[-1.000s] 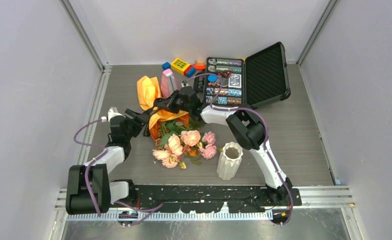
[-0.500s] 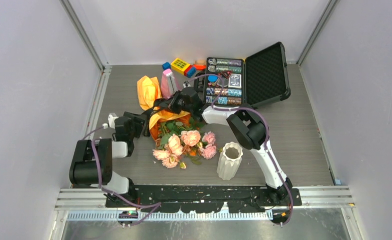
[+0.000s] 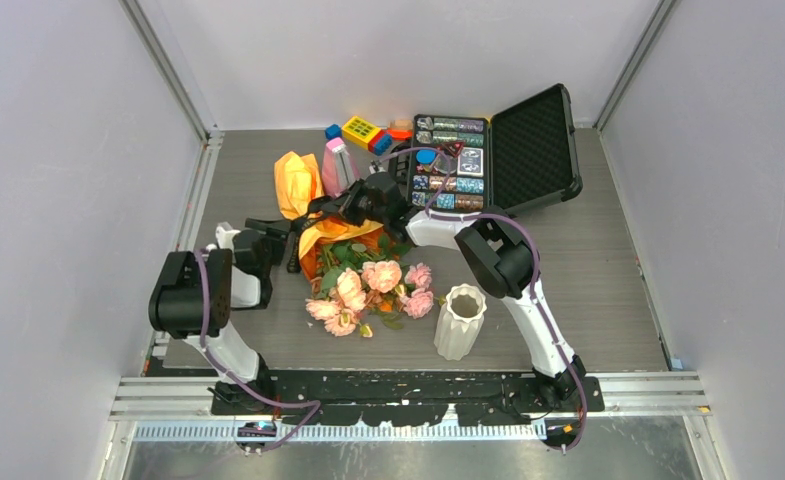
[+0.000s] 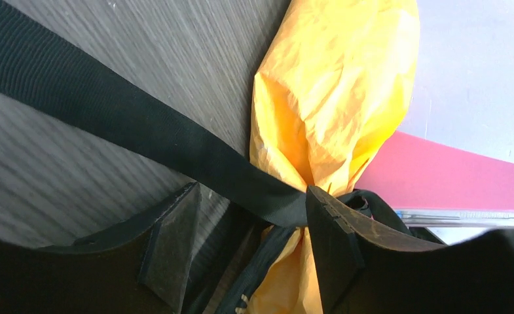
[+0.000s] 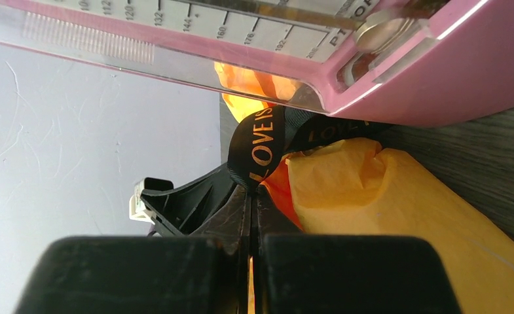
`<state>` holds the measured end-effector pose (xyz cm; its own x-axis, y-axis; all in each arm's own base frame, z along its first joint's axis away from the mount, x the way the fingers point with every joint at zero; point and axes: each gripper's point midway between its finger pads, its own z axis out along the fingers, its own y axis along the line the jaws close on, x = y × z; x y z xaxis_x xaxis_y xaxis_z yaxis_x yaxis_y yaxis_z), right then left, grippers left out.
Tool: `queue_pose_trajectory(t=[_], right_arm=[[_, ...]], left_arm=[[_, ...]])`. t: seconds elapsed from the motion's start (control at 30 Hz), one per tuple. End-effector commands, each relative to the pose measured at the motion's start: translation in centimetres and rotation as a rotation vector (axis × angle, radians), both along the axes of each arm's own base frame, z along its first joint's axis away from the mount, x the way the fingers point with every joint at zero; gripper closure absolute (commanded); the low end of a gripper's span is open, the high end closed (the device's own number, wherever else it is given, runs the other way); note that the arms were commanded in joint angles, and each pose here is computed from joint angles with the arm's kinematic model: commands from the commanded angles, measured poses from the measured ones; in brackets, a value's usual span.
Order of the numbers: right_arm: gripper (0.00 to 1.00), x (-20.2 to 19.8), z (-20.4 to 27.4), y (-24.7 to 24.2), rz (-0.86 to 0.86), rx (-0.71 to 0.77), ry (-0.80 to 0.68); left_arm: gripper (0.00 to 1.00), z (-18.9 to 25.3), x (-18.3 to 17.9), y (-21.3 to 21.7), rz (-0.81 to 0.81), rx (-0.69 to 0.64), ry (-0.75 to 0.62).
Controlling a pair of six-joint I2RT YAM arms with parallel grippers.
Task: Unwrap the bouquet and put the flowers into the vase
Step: Untie the ribbon from the wrapping paper.
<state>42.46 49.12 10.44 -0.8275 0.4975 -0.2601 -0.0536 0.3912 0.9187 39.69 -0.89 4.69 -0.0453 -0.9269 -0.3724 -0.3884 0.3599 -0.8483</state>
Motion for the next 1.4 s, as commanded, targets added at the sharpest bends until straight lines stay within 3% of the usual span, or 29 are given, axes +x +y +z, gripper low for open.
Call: queue_pose_trajectory(t=[0.0,0.13,0.47,0.73,0.9,1.37], right_arm=[[1.0,0.6,6.0,-0.1,-0.013,0.09,-0.093],[1.0,0.6,5.9,-0.1,-0.014,0.088,-0.092],[1.0,0.8,5.7,-0.4,-0.02,0.065,-0.102],[1.0,0.8,5.9,-1.2,-0.02,0.041,-0.122],[1.0,0.8,6.2,-2.0,-0.029,-0.011,-0.159],[1.0,0.7,6.0,-2.6,-0.007,-0.064,-0.206]], left_arm=[[0.39,-0.2,1.3,1.0,0.045,0.031,-0.027],[0.46,-0.7,2.0,0.9,0.037,0.032,-0.033],[0.77,-1.1,2.0,1.2,0.031,0.074,-0.022],[0.84,0.2,2.0,0.5,-0.026,0.111,-0.028],[0.99,1.5,2.0,0.5,-0.056,0.164,-0.028],[1.0,3.3,2.1,-0.4,-0.133,0.208,-0.035]])
